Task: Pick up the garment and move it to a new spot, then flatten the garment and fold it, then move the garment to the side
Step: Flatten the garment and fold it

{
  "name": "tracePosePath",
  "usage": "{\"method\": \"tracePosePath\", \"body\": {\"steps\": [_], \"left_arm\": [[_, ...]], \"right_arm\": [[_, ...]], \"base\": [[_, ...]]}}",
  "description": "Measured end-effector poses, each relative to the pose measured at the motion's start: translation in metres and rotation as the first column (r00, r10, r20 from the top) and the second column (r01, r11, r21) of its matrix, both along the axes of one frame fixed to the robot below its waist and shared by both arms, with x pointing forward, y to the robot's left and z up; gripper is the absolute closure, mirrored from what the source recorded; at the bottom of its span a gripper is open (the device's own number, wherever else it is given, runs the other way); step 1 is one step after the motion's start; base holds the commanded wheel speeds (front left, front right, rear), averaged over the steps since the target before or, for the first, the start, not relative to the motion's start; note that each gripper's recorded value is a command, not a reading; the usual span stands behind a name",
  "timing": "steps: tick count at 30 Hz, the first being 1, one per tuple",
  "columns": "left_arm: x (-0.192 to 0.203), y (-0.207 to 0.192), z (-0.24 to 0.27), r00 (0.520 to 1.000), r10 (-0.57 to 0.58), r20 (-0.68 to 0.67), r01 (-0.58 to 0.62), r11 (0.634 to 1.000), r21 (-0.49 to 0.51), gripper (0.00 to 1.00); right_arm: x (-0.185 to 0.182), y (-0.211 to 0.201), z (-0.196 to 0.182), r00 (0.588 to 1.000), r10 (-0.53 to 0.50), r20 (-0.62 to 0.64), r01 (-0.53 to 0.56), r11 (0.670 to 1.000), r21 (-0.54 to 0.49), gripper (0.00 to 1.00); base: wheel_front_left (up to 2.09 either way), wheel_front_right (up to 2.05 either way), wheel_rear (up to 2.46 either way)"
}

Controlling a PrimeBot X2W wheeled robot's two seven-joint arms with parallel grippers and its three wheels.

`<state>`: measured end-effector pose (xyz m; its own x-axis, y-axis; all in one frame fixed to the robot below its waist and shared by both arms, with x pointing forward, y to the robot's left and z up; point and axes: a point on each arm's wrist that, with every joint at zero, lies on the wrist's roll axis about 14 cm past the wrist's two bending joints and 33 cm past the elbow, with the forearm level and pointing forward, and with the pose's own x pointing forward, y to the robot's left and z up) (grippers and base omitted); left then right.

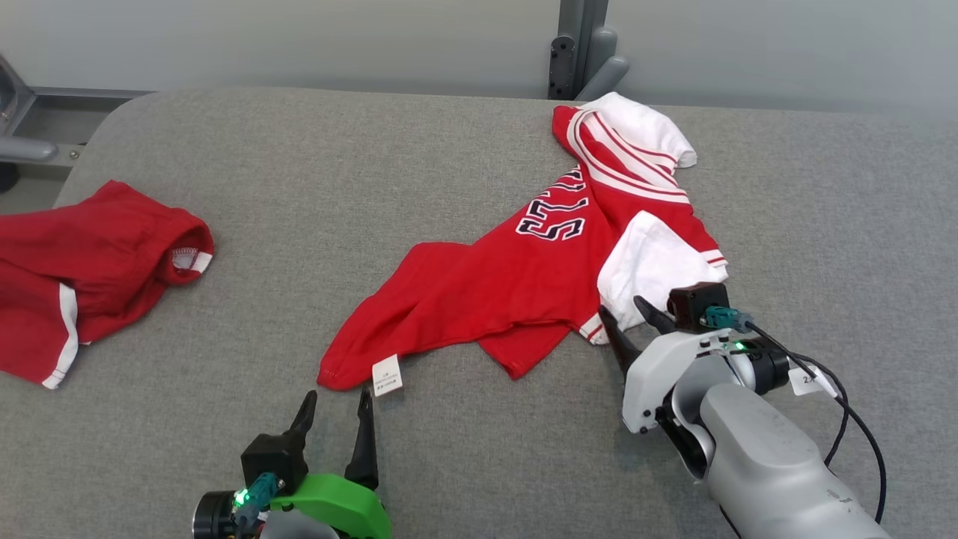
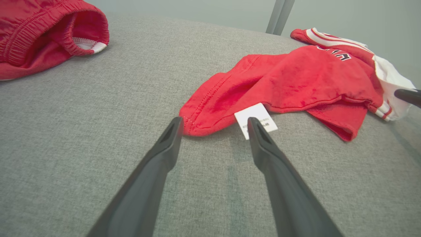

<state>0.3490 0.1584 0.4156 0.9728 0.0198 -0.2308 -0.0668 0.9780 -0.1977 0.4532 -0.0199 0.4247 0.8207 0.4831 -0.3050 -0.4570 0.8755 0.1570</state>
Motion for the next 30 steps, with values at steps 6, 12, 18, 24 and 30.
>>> {"method": "tracePosePath", "body": {"steps": [6,12,18,24,30], "left_arm": [[0.003,-0.003,0.005,1.0,-0.014,0.017,0.014,1.0,0.004,0.0],[0.006,-0.01,0.007,0.999,-0.044,0.027,0.044,0.999,0.017,0.0],[0.015,-0.024,0.011,0.994,-0.097,0.044,0.096,0.995,0.026,0.0],[0.016,-0.033,0.014,0.99,-0.128,0.054,0.127,0.992,0.023,0.0],[0.01,-0.024,0.011,0.994,-0.097,0.043,0.097,0.995,0.016,0.0]], "right_arm": [[0.002,-0.016,0.01,0.997,-0.066,0.046,0.064,0.997,0.042,1.0],[-0.013,-0.044,0.006,0.986,-0.165,0.035,0.162,0.983,0.089,1.0],[-0.032,-0.066,0.009,0.973,-0.226,0.051,0.219,0.968,0.122,1.0],[-0.035,-0.047,0.026,0.98,-0.171,0.097,0.155,0.976,0.154,0.0],[-0.023,-0.011,0.045,0.988,-0.069,0.138,0.045,0.985,0.169,0.0]], "base": [[0.0,0.0,0.0],[0.0,0.0,0.0],[0.0,0.0,0.0],[0.0,0.0,0.0],[0.0,0.0,0.0]]}}
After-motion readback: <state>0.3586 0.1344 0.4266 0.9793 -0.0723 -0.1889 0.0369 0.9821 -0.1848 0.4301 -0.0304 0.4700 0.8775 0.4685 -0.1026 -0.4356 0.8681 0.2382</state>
